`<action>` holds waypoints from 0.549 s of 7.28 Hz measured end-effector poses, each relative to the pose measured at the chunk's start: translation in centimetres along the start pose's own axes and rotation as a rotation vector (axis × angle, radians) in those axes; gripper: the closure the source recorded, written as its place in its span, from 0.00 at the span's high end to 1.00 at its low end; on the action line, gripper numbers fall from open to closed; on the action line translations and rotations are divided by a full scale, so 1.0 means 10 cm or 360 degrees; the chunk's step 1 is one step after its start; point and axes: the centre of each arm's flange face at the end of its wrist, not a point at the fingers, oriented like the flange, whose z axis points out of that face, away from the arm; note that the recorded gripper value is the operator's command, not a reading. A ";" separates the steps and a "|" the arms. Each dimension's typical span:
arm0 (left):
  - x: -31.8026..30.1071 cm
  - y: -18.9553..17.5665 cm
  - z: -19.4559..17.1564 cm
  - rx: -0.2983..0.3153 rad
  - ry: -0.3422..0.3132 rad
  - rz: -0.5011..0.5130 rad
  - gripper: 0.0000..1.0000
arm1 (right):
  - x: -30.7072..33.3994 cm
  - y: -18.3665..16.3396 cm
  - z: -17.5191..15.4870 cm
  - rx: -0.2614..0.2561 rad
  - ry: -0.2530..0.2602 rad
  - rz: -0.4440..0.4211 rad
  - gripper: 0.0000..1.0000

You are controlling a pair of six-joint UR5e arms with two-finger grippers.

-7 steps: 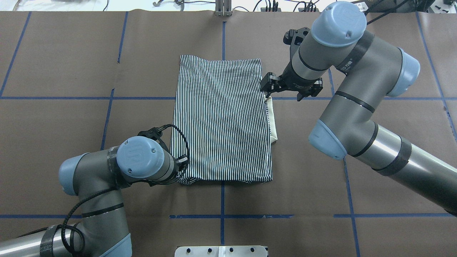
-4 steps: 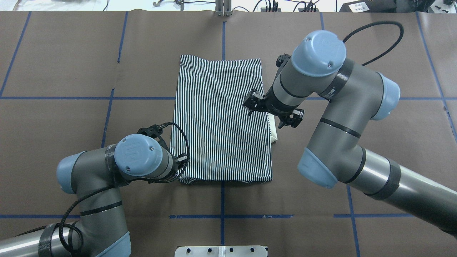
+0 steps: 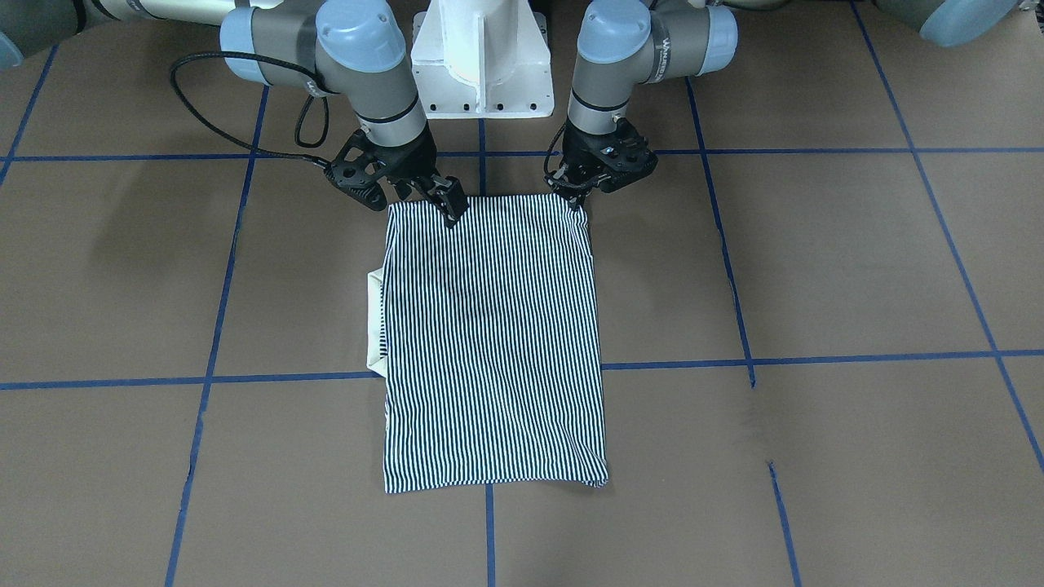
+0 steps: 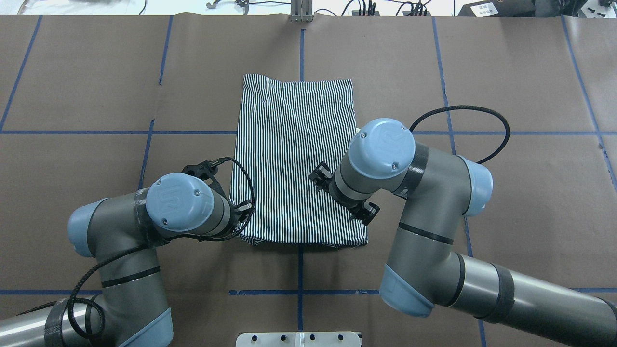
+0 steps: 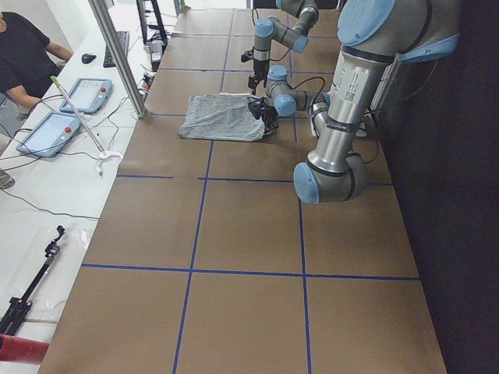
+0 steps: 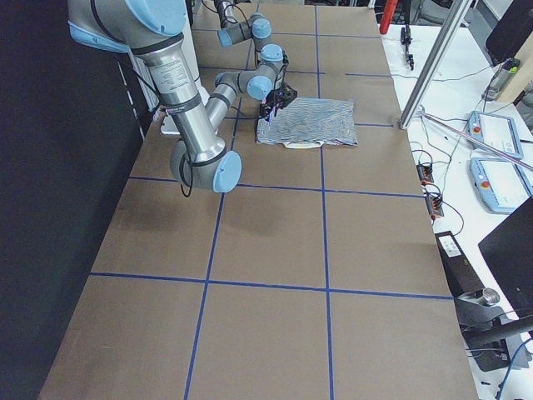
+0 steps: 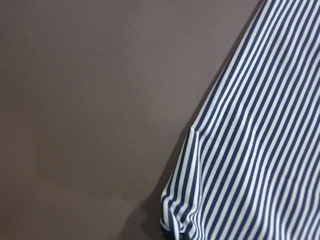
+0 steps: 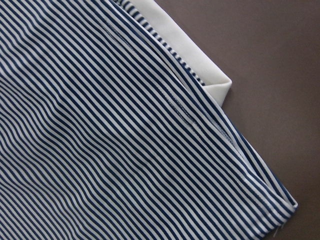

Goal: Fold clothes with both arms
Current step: 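Move the right gripper down the shirt's side to its near corner beside the left gripper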

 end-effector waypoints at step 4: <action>0.00 0.00 -0.11 0.0003 0.0000 -0.0002 0.00 | 0.16 0.33 0.42 0.0100 0.0061 0.0053 1.00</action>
